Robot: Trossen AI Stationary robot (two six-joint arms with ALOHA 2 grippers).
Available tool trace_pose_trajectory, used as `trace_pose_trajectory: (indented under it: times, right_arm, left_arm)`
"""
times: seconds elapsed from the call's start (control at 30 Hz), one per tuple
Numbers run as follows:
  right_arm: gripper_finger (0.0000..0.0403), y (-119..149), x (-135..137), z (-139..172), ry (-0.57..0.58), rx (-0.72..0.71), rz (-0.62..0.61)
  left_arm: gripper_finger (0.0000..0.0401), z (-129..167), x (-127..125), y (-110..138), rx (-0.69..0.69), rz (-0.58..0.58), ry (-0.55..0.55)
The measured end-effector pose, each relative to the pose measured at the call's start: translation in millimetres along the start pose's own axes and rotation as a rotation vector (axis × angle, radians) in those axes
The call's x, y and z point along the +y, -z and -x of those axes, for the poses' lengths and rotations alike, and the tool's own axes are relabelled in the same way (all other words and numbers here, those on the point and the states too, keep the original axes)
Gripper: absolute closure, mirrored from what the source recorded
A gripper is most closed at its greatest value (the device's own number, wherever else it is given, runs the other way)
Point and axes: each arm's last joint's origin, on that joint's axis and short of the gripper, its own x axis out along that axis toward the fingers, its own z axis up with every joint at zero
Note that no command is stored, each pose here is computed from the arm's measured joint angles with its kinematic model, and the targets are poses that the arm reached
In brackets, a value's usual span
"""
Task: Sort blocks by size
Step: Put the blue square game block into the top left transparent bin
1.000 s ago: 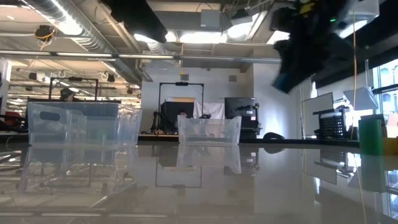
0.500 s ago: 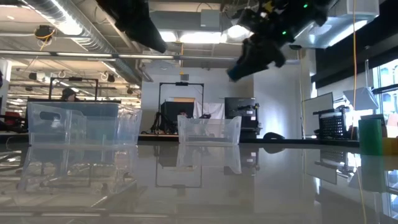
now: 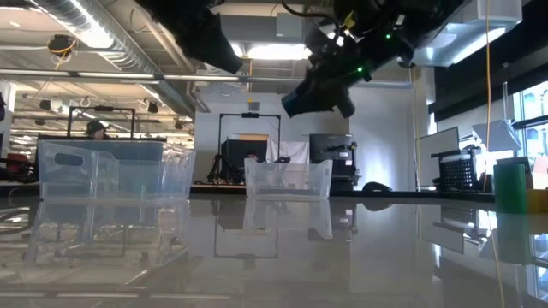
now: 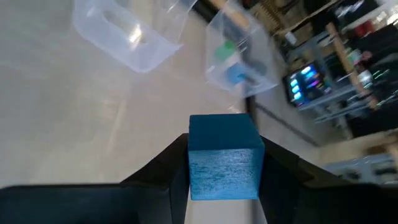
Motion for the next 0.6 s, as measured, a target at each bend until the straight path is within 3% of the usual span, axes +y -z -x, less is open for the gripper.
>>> trace_pose_trajectory:
  times: [0.37,0.6]
  right_arm:
    - [0.0255,-8,-7,-3,0.061,-0.118,0.049]
    - [0.0255,-15,-10,-24,0.127,-0.185,0.028]
  left_arm:
    - [0.0246,-5,20,0,0.009,0.118,-0.026]
    - [0.0246,25,30,0,-0.001,0.153,-0.029]
